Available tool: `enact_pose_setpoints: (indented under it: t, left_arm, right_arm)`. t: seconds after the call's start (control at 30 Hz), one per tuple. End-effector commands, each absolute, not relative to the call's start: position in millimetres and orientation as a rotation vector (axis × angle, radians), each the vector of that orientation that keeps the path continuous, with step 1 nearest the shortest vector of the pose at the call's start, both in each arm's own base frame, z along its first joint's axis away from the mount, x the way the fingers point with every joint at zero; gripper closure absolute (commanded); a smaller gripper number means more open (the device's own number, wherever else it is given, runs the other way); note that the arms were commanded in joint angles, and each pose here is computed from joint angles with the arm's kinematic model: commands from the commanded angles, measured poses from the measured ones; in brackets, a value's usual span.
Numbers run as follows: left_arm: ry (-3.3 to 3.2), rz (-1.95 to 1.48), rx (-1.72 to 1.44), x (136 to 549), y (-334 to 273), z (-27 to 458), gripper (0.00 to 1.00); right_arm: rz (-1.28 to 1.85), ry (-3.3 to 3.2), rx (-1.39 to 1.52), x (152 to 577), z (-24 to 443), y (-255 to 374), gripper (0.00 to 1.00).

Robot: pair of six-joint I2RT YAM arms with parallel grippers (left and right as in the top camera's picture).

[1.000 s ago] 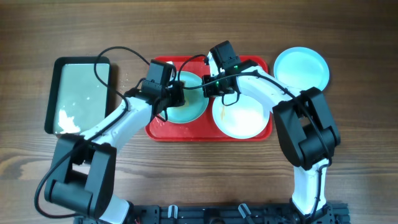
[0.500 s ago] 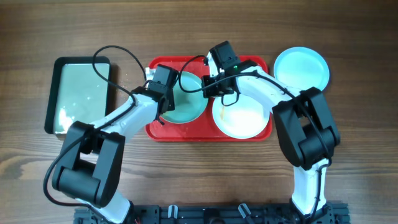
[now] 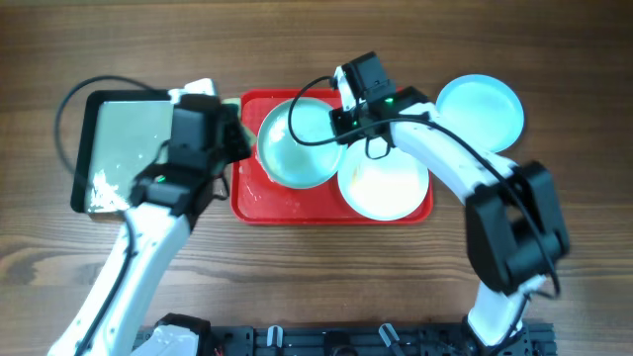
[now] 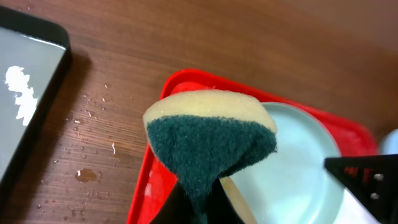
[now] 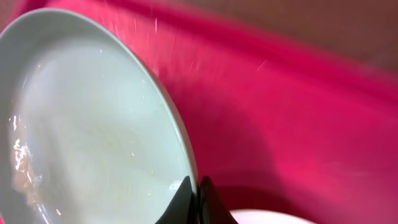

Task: Clean dirty plates on tray and stack at the side
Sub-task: 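Lift the scrubbed teal plate with the right gripper and stack it on the right plate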

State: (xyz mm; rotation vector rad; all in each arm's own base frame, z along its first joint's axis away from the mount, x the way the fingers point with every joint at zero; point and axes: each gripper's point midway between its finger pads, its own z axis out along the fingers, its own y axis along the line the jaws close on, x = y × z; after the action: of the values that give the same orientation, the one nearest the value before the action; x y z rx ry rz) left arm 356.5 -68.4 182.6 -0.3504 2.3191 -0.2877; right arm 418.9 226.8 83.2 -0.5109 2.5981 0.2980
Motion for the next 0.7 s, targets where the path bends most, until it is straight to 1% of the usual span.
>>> enact_pose_setpoints:
  t: [0.0, 0.17, 0.3, 0.4, 0.5, 0.67]
  left_arm:
    - [2.31, -0.42, -0.428, 347.1, -56.0, 193.7, 0.96]
    - [2.35, -0.333, -0.61, 336.1, -8.0, 178.1, 0.96]
    - [2.367, -0.291, -0.711, 326.9, 15.9, 170.2, 0.96]
    - [2.381, -0.278, -0.745, 321.8, 22.5, 166.4, 0.96]
    - [2.383, -0.277, -0.746, 321.4, 22.5, 166.0, 0.96]
    - [2.383, -0.277, -0.747, 321.3, 22.5, 165.9, 0.96]
  right_arm:
    - [-0.033, 2.323, -0.674, 439.2, 167.7, 204.5, 0.96]
    - [-0.447, 2.047, -0.857, 433.2, 235.3, 202.2, 0.96]
    - [-0.763, 1.834, -1.04, 424.2, 267.0, 220.1, 0.96]
    - [-0.914, 1.679, -1.152, 413.4, 287.8, 243.3, 0.96]
    - [-1.078, 1.482, -1.343, 398.5, 304.8, 269.8, 0.96]
    - [-1.195, 1.317, -1.364, 381.4, 335.6, 296.5, 0.96]
